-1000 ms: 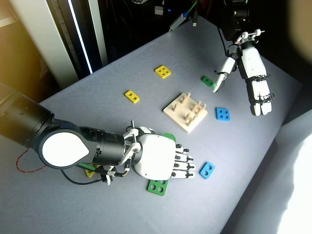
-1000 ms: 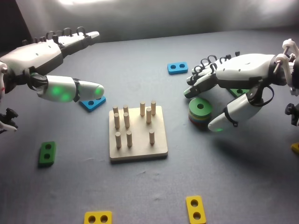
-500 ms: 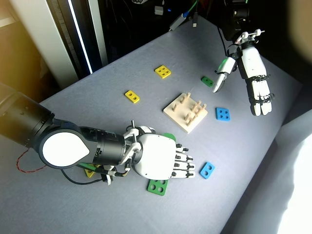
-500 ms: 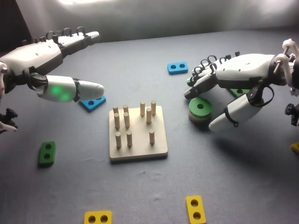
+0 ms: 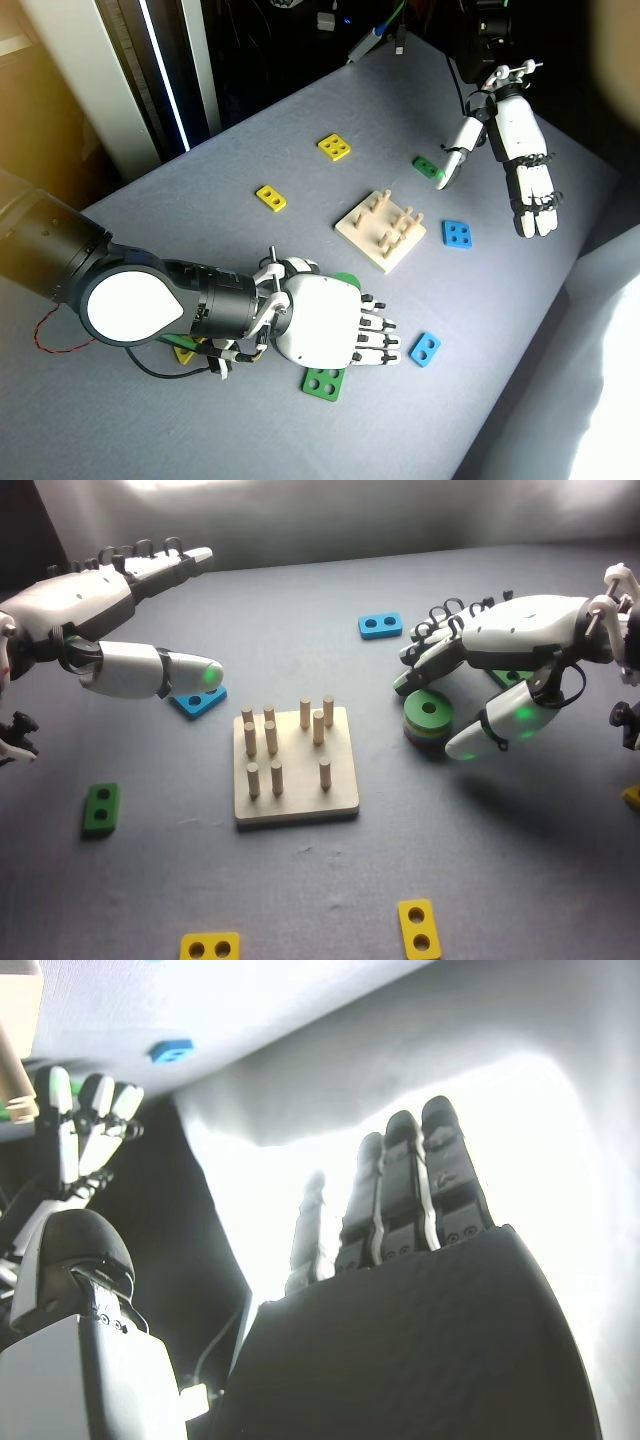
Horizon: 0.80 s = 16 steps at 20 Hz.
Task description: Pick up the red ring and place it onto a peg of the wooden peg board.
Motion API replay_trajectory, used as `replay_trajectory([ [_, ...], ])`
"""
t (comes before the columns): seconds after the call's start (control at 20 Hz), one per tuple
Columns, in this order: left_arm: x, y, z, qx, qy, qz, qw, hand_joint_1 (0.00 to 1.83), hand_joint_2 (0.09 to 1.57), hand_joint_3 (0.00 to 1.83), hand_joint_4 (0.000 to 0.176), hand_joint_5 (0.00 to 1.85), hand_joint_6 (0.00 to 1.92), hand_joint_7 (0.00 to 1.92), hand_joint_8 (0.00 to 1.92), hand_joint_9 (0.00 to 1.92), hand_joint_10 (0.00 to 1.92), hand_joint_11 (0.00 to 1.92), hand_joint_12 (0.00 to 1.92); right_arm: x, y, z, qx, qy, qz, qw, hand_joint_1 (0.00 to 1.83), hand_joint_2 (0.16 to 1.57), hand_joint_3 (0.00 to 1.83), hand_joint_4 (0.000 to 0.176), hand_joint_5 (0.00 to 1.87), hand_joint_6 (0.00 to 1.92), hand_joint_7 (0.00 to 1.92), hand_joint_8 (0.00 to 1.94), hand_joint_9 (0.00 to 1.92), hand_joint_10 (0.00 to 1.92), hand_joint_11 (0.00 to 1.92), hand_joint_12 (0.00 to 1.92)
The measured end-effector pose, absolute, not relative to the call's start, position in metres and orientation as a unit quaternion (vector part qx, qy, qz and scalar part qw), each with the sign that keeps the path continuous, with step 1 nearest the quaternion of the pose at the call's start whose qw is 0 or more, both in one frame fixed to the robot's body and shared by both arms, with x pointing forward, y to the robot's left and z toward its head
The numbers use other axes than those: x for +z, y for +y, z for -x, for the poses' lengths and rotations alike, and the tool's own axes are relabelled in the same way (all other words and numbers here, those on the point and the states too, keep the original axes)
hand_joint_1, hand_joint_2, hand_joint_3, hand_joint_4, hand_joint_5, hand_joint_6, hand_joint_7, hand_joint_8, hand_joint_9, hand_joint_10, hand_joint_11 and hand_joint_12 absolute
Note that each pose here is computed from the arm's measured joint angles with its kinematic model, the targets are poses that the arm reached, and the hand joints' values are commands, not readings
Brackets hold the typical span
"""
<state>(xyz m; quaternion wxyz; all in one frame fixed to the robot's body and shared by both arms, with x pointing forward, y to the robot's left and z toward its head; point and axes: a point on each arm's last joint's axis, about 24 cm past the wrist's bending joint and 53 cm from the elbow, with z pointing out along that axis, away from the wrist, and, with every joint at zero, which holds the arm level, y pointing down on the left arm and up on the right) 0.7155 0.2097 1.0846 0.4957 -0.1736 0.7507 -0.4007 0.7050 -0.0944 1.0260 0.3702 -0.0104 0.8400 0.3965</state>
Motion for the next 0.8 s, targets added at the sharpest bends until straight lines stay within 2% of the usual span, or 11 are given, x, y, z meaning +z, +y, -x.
replay_trajectory([
  [0.15,1.086,0.209,-0.716,-0.401,0.751,0.174,0.496,0.38,1.02,0.00,0.176,0.00,0.00,0.00,0.00,0.00,0.00,0.00,0.00,1.027,-0.088,-0.710,0.400,0.837,0.014,0.373,0.79,1.00,0.00,0.055,0.49,0.02,0.19,0.01,0.02,0.00,0.00,0.00],
  [0.2,1.086,0.209,-0.716,-0.400,0.751,0.173,0.495,0.37,1.02,0.00,0.176,0.00,0.00,0.00,0.00,0.00,0.00,0.00,0.00,1.025,-0.081,-0.711,0.401,0.837,0.010,0.372,0.79,1.00,0.00,0.056,0.50,0.02,0.20,0.01,0.03,0.00,0.00,0.00],
  [0.25,1.089,0.207,-0.717,-0.404,0.748,0.171,0.498,0.38,1.01,0.00,0.176,0.00,0.00,0.00,0.00,0.00,0.00,0.00,0.00,1.027,-0.077,-0.710,0.410,0.834,0.004,0.369,0.82,1.01,0.01,0.039,0.51,0.03,0.21,0.01,0.04,0.01,0.00,0.00],
  [0.3,1.089,0.206,-0.717,-0.405,0.748,0.168,0.498,0.39,1.01,0.00,0.176,0.00,0.00,0.00,0.00,0.00,0.00,0.00,0.00,1.030,-0.073,-0.709,0.418,0.831,0.008,0.369,0.87,1.03,0.01,0.041,0.52,0.03,0.21,0.01,0.05,0.01,0.00,0.00],
  [0.4,1.089,0.208,-0.717,-0.404,0.748,0.174,0.497,0.40,1.02,0.00,0.176,0.00,0.00,0.00,0.00,0.00,0.00,0.00,0.00,1.032,-0.067,-0.705,0.428,0.827,0.013,0.365,0.96,1.06,0.02,0.000,0.56,0.04,0.24,0.01,0.06,0.01,0.02,0.01],
  [0.55,1.089,0.207,-0.717,-0.404,0.748,0.172,0.497,0.40,1.02,0.00,0.176,0.00,0.00,0.00,0.00,0.00,0.00,0.00,0.00,1.032,-0.067,-0.706,0.428,0.827,0.009,0.365,0.97,1.08,0.01,0.000,0.64,0.06,0.28,0.02,0.09,0.02,0.00,0.01],
  [0.8,1.089,0.207,-0.717,-0.404,0.748,0.172,0.497,0.40,1.02,0.00,0.176,0.00,0.00,0.00,0.00,0.00,0.00,0.00,0.00,1.033,-0.068,-0.707,0.429,0.826,0.005,0.365,0.88,1.08,0.01,0.000,0.62,0.05,0.28,0.01,0.08,0.01,0.00,0.00],
])
